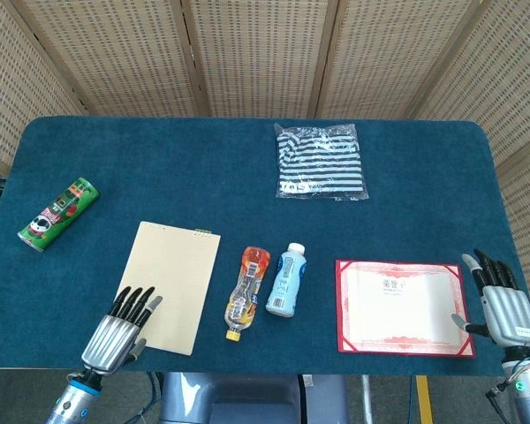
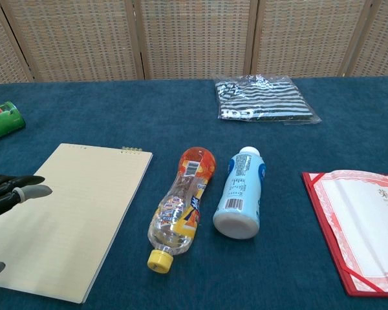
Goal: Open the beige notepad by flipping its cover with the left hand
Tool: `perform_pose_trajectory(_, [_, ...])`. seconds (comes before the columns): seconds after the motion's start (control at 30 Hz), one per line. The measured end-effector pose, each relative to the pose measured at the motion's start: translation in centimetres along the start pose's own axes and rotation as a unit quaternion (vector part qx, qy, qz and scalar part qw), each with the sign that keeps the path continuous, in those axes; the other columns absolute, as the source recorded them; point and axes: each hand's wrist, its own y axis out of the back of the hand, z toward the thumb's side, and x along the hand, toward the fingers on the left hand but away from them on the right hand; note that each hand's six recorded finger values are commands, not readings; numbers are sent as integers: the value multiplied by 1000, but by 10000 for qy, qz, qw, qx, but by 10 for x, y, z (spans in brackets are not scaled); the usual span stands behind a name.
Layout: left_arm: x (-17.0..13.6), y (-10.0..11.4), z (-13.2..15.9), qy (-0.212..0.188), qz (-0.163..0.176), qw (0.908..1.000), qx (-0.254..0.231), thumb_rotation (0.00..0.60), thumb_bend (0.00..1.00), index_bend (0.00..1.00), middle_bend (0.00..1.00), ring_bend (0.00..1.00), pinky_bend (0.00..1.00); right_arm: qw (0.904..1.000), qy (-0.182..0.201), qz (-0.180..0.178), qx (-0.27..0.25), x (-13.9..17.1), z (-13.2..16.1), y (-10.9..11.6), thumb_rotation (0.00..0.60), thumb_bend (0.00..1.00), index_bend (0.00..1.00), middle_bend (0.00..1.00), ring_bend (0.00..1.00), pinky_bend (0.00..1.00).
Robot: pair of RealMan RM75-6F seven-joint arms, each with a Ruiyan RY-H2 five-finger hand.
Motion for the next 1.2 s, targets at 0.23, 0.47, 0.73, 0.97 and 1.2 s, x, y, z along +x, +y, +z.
perform_pose_trajectory(0.23, [-7,-11,-1,-32,-183,9998,54,600,378,0,0,0,0,10000,9,3,11,0,1,0,600,207,27,0,0,0])
perform_pose_trajectory(0.47, [-11,-20,-1,-53,-316,9994,135,600,378,0,0,0,0,10000,0,4,14,0,1,-1,600,208,27,0,0,0])
perform_pose_trajectory(0.73, [-11,-29,-4,-8,-426,9989,181,600,381,0,0,0,0,10000,10,1,9,0,1,0,600,208,27,0,0,0])
perform_pose_trajectory(0.97, [-10,-31,-3,2,-426,9989,185,600,383,0,0,0,0,10000,21,10,18,0,2,-1,600,208,27,0,0,0])
perform_pose_trajectory(1.2, [-8,-32,-3,23,-421,9990,178,600,386,0,0,0,0,10000,19,2,13,0,1,-1,600,208,27,0,0,0])
